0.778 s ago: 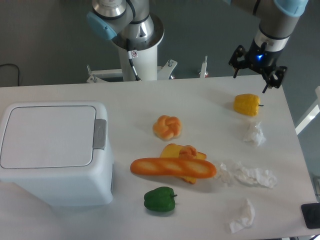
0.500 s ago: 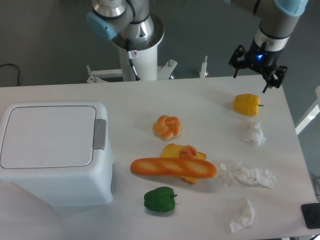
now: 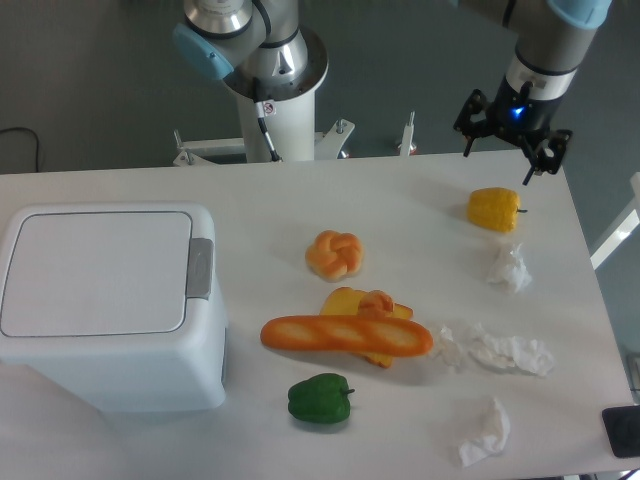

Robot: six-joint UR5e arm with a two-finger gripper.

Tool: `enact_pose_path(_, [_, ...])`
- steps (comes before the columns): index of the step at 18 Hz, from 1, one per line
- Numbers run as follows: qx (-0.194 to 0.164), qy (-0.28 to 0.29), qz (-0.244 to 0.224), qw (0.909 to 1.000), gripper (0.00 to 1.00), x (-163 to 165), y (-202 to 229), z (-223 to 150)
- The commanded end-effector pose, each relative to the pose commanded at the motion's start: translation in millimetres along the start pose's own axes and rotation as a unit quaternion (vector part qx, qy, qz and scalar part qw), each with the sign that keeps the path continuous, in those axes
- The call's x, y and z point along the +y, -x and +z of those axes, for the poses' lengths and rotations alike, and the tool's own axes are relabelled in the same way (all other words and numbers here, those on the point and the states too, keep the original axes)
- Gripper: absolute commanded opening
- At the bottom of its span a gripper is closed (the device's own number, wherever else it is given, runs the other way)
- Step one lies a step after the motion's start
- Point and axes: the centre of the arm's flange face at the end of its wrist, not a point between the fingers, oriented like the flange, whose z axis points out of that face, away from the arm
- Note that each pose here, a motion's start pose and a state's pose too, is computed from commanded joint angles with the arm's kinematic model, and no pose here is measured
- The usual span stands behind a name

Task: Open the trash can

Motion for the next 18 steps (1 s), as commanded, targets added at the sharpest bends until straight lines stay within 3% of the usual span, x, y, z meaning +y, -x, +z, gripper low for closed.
enact_pose_path(4, [0.003,-0.035,-0.090,0.9953,1.00,-18,-28,-15])
enact_pose_path(8, [0.008,-0.075,-0.171,0.9824,1.00,-32,-37,-31])
enact_pose_path(18, [0.023,-0.089,-0.248,0.9644,1.00,-112,-71,-44])
